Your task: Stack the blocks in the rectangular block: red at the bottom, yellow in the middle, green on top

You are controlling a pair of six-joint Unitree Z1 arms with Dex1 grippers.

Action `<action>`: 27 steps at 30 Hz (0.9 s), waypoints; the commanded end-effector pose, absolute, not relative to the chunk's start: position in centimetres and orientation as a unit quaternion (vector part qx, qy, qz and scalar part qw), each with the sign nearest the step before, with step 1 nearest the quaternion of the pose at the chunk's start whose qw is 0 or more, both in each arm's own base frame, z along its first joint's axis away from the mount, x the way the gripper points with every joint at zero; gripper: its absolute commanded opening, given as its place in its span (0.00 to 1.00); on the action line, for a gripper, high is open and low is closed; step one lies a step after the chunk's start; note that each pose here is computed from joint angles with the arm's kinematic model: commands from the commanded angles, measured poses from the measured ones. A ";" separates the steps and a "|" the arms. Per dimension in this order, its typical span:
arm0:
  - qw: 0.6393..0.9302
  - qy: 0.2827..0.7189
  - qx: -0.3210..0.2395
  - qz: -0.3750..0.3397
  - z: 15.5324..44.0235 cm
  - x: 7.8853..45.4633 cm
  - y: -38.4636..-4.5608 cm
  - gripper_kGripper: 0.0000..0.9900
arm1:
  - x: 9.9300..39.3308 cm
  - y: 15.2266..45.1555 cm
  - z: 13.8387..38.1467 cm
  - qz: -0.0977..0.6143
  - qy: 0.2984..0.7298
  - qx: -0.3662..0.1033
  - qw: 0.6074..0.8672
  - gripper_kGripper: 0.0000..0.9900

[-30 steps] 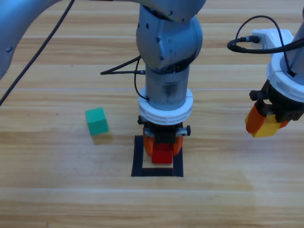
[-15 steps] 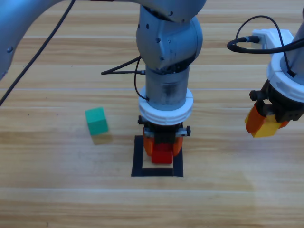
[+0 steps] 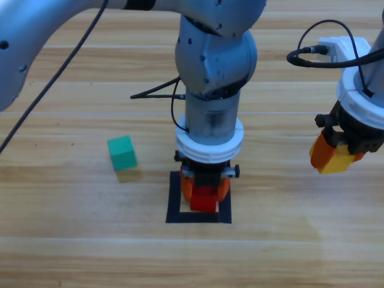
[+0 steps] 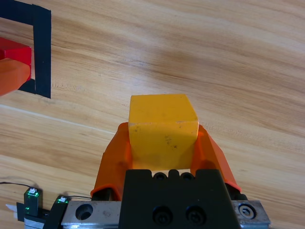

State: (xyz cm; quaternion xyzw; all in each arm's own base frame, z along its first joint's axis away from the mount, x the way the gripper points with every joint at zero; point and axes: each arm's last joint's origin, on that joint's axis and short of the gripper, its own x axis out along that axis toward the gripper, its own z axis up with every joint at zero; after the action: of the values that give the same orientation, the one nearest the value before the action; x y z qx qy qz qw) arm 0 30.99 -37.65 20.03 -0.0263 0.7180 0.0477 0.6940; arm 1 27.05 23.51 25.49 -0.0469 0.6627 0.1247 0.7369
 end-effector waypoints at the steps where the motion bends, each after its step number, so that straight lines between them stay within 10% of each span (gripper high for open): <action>1: 0.679 0.731 -0.008 0.065 17.1 31.7 -37.6 0.00 | 26.1 23.8 26.2 0.143 0.653 -0.054 0.741 0.01; 24: 0.676 0.733 -0.004 0.077 16.4 31.9 -37.0 0.02 | 26.2 23.9 26.1 0.145 0.653 -0.057 0.741 0.01; 27: 0.682 0.727 -0.014 0.074 17.5 32.0 -37.1 0.57 | 26.2 23.9 26.1 0.145 0.654 -0.057 0.740 0.01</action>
State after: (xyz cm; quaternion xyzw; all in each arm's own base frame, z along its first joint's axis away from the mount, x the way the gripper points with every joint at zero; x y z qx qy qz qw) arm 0 31.03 -37.62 19.94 -0.0229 0.7185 0.0456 0.6937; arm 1 27.05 23.51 25.49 -0.0524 0.6618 0.1296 0.7365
